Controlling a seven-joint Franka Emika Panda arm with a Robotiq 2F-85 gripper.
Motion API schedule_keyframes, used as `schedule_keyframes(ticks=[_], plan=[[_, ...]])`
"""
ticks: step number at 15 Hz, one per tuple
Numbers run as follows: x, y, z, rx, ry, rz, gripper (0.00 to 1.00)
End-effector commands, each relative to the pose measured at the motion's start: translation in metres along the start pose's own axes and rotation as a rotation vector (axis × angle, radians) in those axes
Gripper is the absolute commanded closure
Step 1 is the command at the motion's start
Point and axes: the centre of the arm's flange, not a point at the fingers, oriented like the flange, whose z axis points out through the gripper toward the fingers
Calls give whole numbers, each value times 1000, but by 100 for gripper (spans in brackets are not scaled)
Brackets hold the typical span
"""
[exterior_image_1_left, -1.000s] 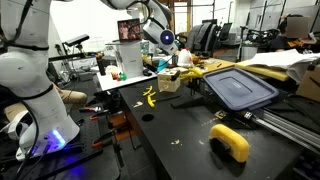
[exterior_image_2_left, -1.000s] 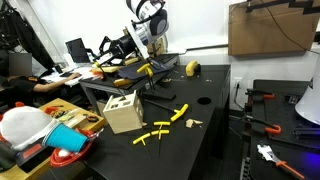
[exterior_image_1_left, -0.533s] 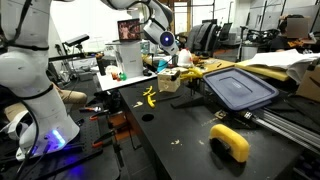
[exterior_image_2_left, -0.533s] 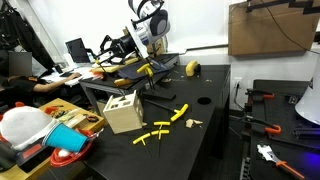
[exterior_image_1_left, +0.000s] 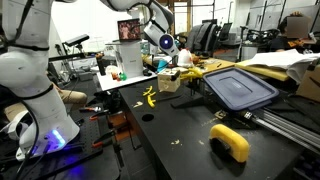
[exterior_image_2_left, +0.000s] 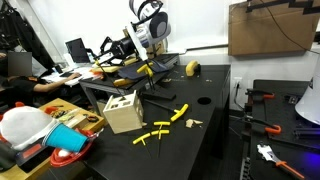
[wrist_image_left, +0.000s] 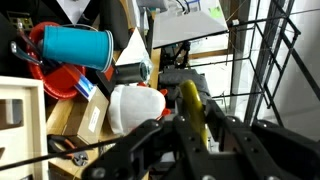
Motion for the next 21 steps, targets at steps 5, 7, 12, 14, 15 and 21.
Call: schedule_keyframes(ticks=[5,7,12,14,15,21], plan=[[7,22,3,17,24,-7,94],[8,32,5,-2,23,13,94],[10,57,9,-30,13,46,94],[9,68,11,-43,11,64,94],[9,73,11,-48,9,73,94],[5,94,10,-73,9,102,94]])
